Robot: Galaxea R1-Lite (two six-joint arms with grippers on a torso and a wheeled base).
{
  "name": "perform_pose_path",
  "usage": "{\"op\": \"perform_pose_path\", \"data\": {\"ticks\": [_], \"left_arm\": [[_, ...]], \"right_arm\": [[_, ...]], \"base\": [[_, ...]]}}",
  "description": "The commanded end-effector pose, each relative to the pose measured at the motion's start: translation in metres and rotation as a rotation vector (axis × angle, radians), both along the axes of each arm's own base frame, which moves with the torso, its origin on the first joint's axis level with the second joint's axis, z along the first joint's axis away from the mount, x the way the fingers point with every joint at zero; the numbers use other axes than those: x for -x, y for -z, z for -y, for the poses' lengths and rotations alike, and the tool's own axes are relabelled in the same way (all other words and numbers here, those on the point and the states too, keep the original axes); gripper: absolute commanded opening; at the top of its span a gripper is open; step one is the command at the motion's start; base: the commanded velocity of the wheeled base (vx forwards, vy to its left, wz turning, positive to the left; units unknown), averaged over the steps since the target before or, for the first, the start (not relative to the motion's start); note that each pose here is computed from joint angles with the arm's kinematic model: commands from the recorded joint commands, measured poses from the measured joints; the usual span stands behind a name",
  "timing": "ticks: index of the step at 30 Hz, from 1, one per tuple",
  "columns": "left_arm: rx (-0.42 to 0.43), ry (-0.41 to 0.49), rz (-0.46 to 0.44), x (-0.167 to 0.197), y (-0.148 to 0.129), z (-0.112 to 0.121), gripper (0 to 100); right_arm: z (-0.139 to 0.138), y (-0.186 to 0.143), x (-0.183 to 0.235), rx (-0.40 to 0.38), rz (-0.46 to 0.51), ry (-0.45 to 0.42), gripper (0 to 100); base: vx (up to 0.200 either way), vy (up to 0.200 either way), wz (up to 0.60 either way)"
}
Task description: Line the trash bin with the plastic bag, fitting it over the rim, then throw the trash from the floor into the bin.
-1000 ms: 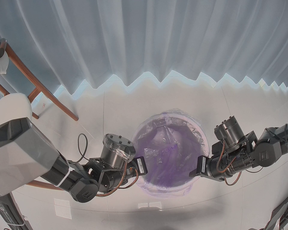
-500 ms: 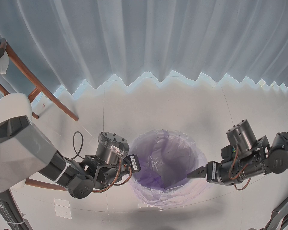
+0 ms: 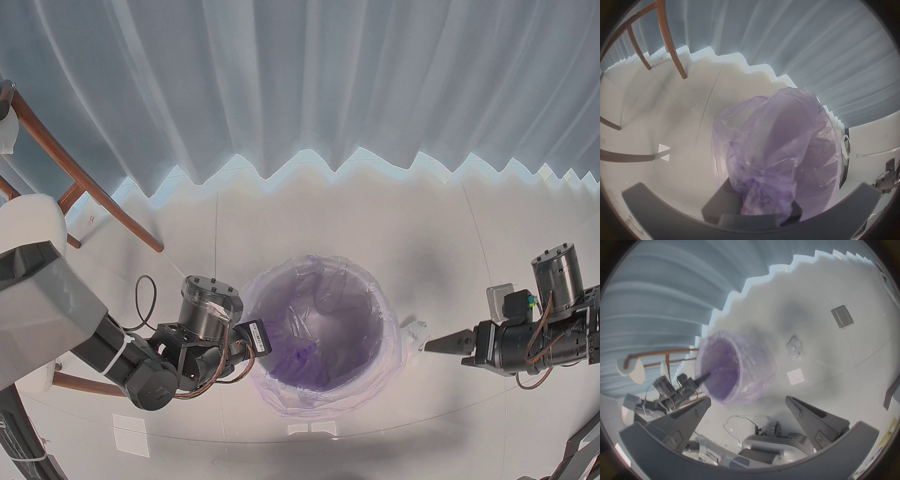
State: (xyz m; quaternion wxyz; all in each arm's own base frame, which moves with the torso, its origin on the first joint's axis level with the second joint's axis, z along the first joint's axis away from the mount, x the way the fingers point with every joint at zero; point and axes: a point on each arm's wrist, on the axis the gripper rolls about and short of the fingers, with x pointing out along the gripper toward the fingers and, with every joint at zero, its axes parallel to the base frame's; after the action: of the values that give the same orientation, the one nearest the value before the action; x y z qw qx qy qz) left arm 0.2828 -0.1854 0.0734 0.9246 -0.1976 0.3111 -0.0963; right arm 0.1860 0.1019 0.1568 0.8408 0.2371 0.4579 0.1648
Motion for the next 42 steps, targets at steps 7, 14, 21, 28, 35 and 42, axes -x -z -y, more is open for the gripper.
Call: {"op": "perform_pose_path", "data": {"ticks": [7,14,21,28,35,42], "left_arm": [[0.231,0.278,0.205,0.028,-0.003,-0.069,0],[0.149,0.502,0.342,0.037,0.012,-0.108,0],[-0.074,0.678,0.524,0.029,0.018,-0.131,0],[-0.08,0.693,0.56,0.025,0.012,-0.127,0],[-0.065,0.723,0.595,0.018,0.008,-0.126,0],[-0.005,0.706,0.561,0.009,0.01,-0.118,0]], "right_arm": [[0.049,-0.016,-0.021,-0.274,-0.001,0.247,100],[0.052,-0.012,-0.023,-0.272,-0.011,0.254,100],[0.05,-0.03,-0.008,-0.373,0.063,0.11,100],[0.037,-0.028,0.018,-0.412,0.058,-0.114,100],[0.024,-0.003,0.022,-0.322,0.03,-0.246,100],[0.021,0.001,0.014,-0.295,0.011,-0.214,100]], "base": [[0.0,0.0,0.0],[0.0,0.0,0.0],[0.0,0.0,0.0],[0.0,0.0,0.0],[0.0,0.0,0.0],[0.0,0.0,0.0]]}}
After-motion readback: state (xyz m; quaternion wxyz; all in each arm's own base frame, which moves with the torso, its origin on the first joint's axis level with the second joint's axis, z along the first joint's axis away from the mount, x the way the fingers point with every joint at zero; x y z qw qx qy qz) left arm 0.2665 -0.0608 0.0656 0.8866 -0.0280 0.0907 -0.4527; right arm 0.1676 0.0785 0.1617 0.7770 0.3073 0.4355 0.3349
